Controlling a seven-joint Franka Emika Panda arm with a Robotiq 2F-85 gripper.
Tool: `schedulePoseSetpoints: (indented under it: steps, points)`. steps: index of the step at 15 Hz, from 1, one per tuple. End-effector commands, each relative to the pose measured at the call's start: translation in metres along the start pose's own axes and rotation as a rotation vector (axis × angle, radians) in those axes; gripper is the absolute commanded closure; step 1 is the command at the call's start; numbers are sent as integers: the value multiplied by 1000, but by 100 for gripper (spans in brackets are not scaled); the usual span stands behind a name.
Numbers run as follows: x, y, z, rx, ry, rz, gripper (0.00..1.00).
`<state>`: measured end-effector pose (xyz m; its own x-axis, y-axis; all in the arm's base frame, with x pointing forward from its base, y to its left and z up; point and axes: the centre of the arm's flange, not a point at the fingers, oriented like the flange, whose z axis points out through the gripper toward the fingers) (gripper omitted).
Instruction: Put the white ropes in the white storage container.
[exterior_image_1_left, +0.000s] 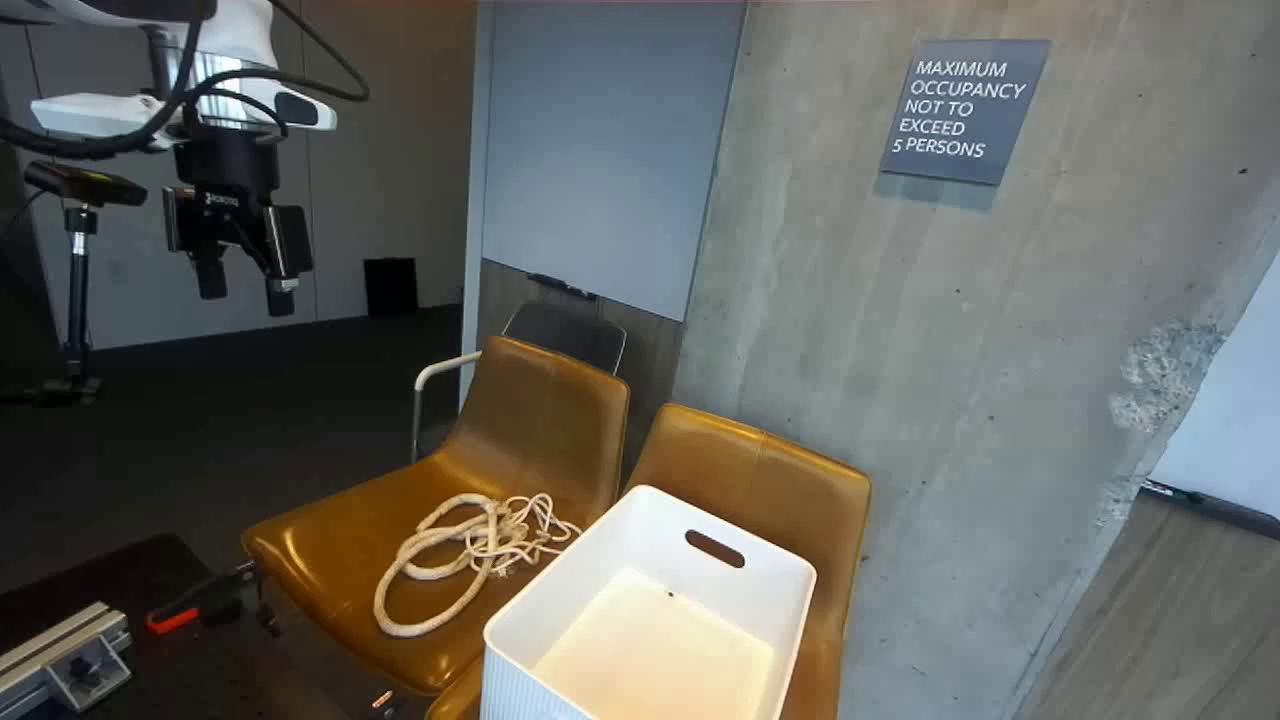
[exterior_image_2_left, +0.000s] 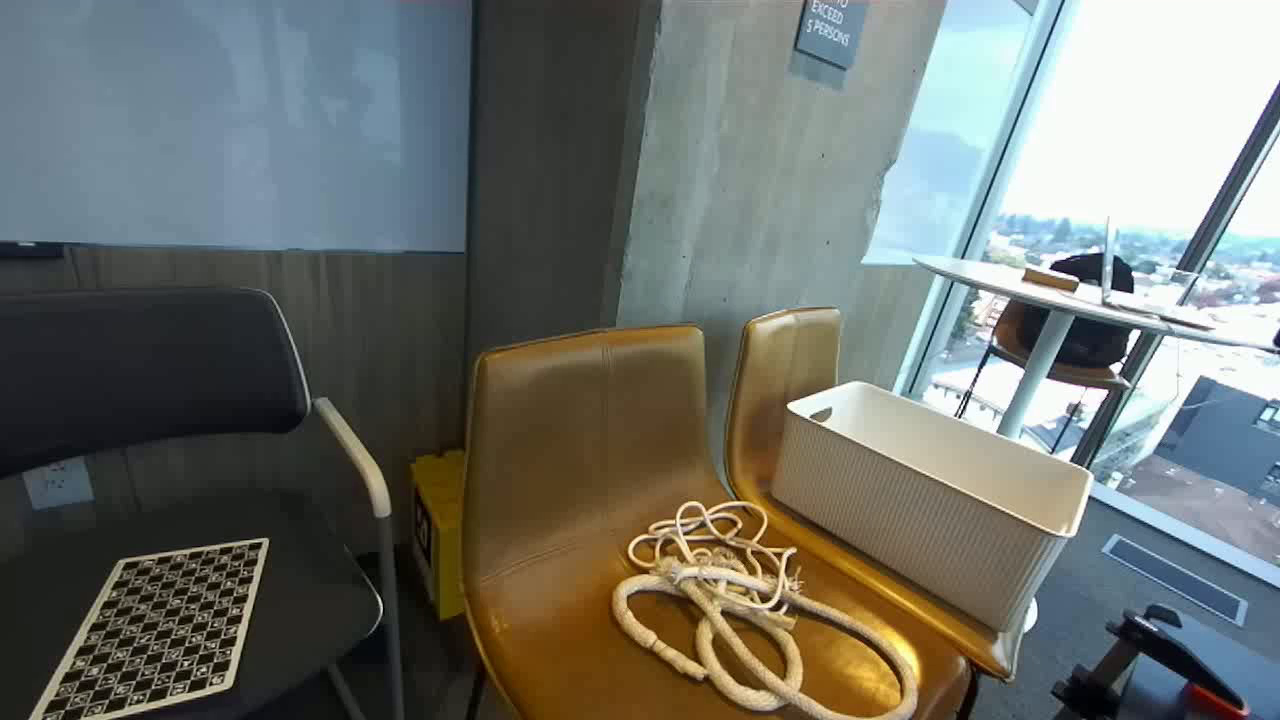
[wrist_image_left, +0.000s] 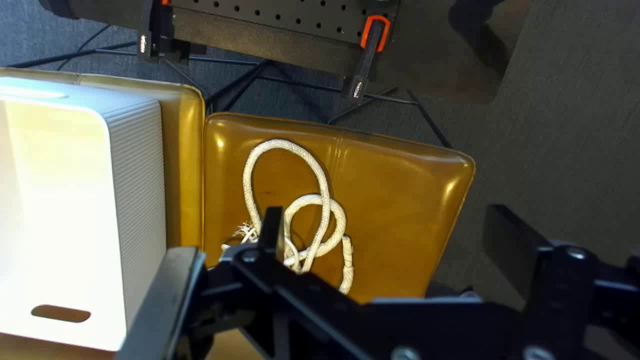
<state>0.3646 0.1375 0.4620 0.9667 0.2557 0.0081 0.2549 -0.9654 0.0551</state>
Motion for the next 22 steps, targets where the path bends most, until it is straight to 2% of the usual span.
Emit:
schedulePoseSetpoints:
  steps: [1, 13, 15, 19, 22]
  points:
    - [0, 0, 0, 0, 0, 0, 0]
    - [0, 0, 0, 0, 0, 0, 0]
    - [9, -7, 4, -3, 15, -22, 0]
    - [27, -31, 7, -24, 106, -144, 0]
    - [55, -42, 15, -42, 191, -229, 0]
